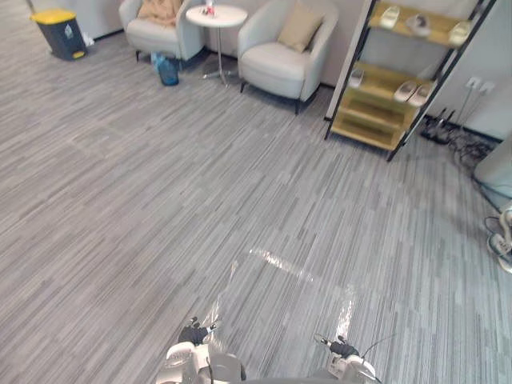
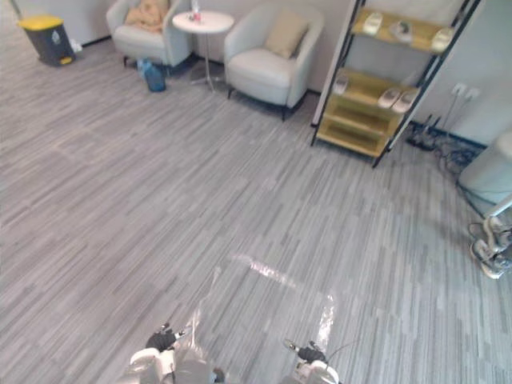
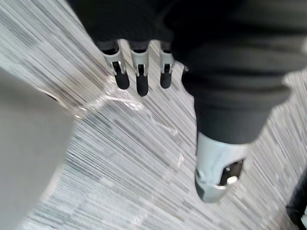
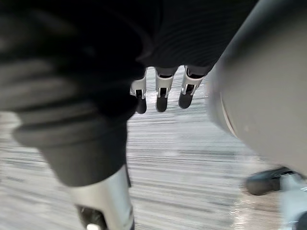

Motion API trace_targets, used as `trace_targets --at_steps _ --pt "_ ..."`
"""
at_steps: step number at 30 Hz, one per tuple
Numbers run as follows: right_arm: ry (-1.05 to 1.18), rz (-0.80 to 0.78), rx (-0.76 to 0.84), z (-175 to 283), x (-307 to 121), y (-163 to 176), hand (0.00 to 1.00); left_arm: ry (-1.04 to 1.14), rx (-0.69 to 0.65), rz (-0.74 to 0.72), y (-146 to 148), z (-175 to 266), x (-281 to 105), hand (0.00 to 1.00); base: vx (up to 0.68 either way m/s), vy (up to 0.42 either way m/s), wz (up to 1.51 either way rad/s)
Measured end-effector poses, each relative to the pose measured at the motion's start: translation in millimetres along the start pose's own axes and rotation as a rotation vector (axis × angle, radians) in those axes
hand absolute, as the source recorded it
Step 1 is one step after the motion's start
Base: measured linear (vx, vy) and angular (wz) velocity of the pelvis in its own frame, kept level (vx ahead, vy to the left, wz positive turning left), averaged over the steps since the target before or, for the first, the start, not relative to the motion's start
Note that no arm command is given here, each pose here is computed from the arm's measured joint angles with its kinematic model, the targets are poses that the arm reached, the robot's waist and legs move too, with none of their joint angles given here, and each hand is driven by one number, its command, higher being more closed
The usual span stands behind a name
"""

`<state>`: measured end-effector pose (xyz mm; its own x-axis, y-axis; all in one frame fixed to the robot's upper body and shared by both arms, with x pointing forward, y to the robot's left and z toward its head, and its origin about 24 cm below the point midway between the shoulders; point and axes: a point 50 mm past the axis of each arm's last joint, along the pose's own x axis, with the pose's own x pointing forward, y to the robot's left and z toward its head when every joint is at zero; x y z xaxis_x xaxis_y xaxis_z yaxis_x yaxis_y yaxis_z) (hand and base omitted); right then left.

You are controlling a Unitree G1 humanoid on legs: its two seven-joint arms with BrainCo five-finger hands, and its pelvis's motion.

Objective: Pick up cushions and gather them together orderly.

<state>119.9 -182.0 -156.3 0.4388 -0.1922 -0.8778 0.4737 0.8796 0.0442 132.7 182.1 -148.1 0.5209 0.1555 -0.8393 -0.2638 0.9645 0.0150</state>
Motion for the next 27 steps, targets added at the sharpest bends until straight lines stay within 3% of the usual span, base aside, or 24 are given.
trace_targets --at_steps 3,12,27 --pt "0.02 -0.006 0.009 -3.4 0.5 -0.5 0.0 0.013 0.019 0.026 12.1 -2.2 0.1 0.0 0.33 -0.131 0.07" --pt "0.024 -0.063 0.003 -2.2 0.6 -23.4 0.0 0.013 -0.034 0.011 1.1 -8.2 -3.1 0.0 0.26 -0.125 0.08" --pt "0.087 -0.102 0.076 -27.5 -6.5 -36.9 0.0 0.033 0.048 -0.028 -6.9 -8.3 -0.4 0.0 0.19 0.105 -0.28"
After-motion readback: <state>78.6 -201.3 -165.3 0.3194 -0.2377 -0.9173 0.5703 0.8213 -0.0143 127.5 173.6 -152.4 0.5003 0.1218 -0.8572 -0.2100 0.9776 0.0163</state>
